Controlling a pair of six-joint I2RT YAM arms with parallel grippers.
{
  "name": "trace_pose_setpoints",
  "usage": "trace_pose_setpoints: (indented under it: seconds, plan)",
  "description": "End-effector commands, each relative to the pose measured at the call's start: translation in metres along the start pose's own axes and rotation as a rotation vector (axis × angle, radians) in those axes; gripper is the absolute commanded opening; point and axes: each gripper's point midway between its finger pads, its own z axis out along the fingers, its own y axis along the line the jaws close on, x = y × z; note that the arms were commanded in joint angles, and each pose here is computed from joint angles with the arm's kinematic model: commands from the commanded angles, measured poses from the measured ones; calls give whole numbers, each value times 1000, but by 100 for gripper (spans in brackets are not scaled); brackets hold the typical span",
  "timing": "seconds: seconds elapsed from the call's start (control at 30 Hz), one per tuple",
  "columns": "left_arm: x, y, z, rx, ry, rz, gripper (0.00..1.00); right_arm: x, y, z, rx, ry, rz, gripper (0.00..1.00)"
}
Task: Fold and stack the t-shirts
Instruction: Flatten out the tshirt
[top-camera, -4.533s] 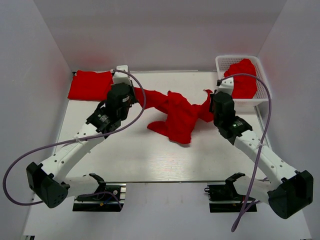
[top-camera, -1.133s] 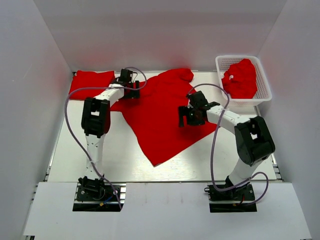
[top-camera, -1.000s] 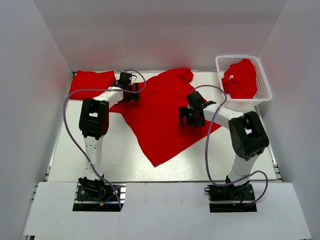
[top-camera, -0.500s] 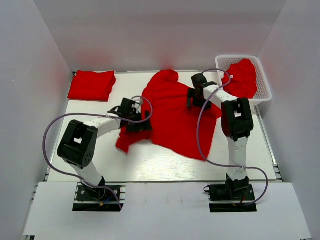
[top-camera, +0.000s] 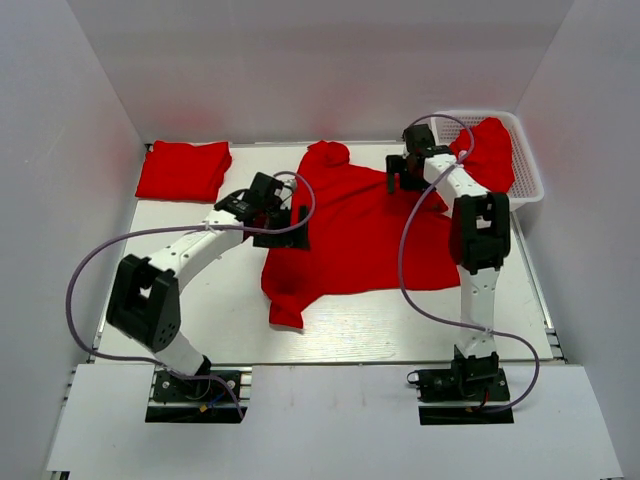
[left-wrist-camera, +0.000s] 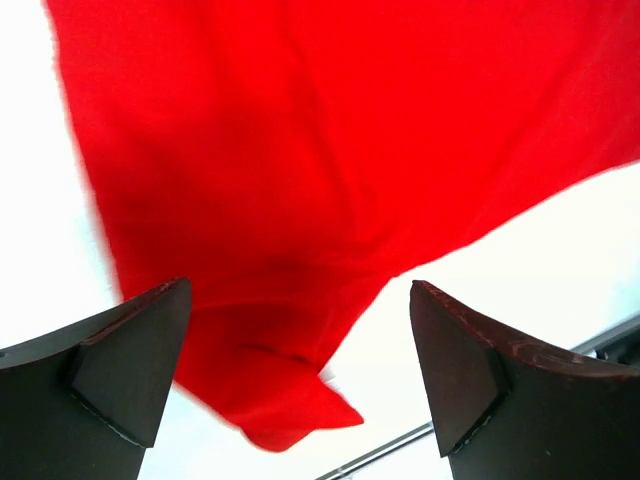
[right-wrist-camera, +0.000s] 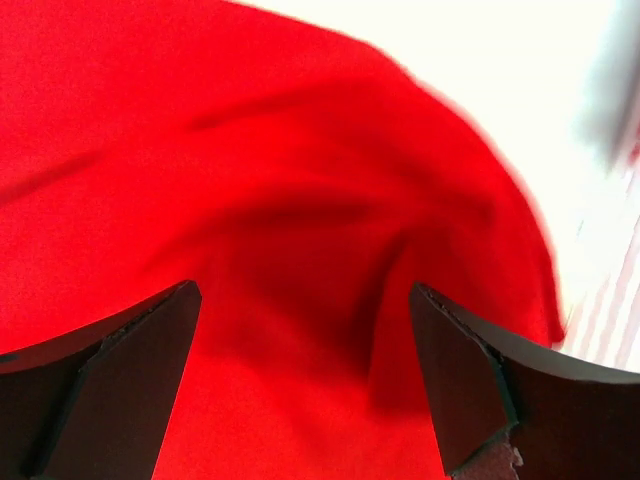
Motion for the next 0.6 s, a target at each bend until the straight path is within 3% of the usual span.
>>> trace_pose_setpoints:
  seconds: [0.0,0.27,0.47,0.57]
  plan:
    - [-6,9,-34,-100,-41,28,100,-28,29,-65,-141,-137,-79,90]
    - [50,-11,-39,-146,133,103,100,4,45,-116,-195,-152,-76,90]
    - [112,-35,-43,-206,273,138,100,59,34,-138,-184,-170,109,90]
    - [135,-42,-42,-222,299,120,100,75,24,-154,-167,-246,201,90]
